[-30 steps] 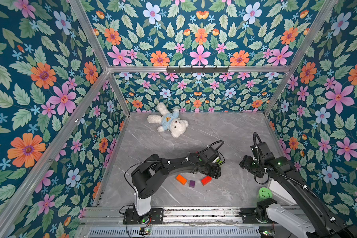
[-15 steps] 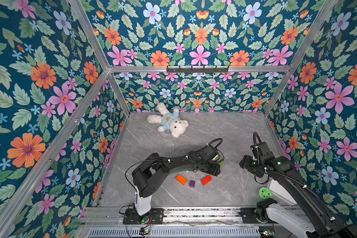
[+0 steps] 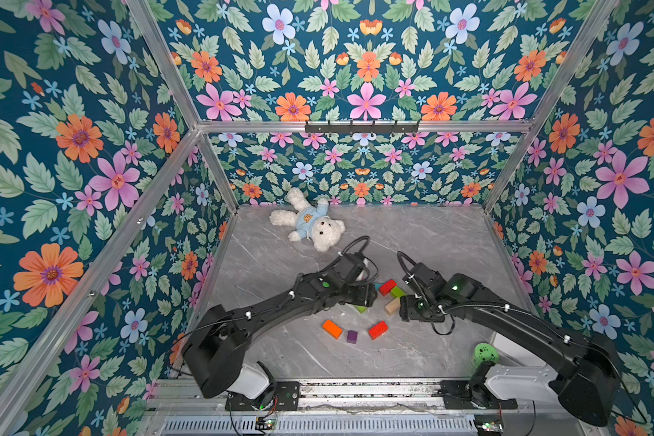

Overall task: Assemble a heart with building blocks
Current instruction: Assemble the building block at the center of the board, then pick up the building block from the center of the board, then assemble the building block at the center of the board, then pick up the building block from the center of the board, then assemble the building block at the center of the board.

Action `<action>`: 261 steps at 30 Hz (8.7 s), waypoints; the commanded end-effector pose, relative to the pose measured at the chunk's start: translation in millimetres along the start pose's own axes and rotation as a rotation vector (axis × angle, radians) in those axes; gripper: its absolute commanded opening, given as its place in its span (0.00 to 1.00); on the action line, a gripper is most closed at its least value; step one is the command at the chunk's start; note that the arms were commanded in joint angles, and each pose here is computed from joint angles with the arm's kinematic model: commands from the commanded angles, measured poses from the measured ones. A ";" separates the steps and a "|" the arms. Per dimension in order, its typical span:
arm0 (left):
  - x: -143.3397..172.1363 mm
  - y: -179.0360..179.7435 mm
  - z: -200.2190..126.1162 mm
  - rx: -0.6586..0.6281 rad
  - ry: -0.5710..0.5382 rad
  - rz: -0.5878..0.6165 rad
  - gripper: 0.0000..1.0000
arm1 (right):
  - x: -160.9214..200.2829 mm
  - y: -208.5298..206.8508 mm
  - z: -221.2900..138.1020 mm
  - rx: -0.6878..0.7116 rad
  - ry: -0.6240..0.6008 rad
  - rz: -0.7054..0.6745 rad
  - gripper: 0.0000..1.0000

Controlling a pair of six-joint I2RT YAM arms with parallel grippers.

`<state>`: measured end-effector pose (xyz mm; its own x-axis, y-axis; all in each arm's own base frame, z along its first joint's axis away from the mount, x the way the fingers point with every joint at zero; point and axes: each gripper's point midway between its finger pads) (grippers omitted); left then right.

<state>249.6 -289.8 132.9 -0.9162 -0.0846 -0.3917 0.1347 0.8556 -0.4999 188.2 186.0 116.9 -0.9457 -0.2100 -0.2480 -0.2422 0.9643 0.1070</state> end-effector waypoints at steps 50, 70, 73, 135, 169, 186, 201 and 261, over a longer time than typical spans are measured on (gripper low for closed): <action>-4.0 142.4 -12.2 -0.294 -0.147 -0.294 0.67 | -1.0 76.8 100.8 0.054 0.274 -0.551 0.22; -4.2 150.6 -18.6 -0.309 -0.164 -0.307 0.67 | -34.8 82.7 107.4 0.019 0.216 -0.530 0.24; -4.7 151.4 -20.9 -0.316 -0.169 -0.304 0.67 | -36.9 84.3 104.0 0.010 0.197 -0.522 0.24; 7.4 160.6 -23.3 -0.325 -0.165 -0.332 0.66 | -51.3 93.6 101.6 -0.037 0.158 -0.487 0.45; 26.3 155.0 -30.7 -0.289 -0.131 -0.411 0.68 | -75.5 95.2 39.3 0.043 -0.022 -0.434 0.63; 80.6 117.8 3.1 -0.339 0.069 -0.688 0.69 | -58.6 23.6 -33.0 0.017 -0.221 -0.176 0.66; 99.3 131.9 2.2 -0.448 0.109 -0.686 0.44 | -50.7 4.8 -42.5 -0.010 -0.265 -0.130 0.60; 118.5 -54.3 87.6 -0.326 0.343 0.490 0.52 | -2.0 -82.3 -99.8 0.045 -0.351 0.253 0.56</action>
<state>170.3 -397.2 48.9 -0.8660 0.4376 -0.2421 0.4666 0.8811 -0.0765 191.2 96.0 206.6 -0.8360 0.0802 -0.5428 -0.0214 0.9837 0.1783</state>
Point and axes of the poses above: each gripper's point midway between its finger pads, its own z axis out along the fingers, its own y axis along the line the jaws close on, x = y × z, and after that the axes turned 13 degrees about -z, right-handed
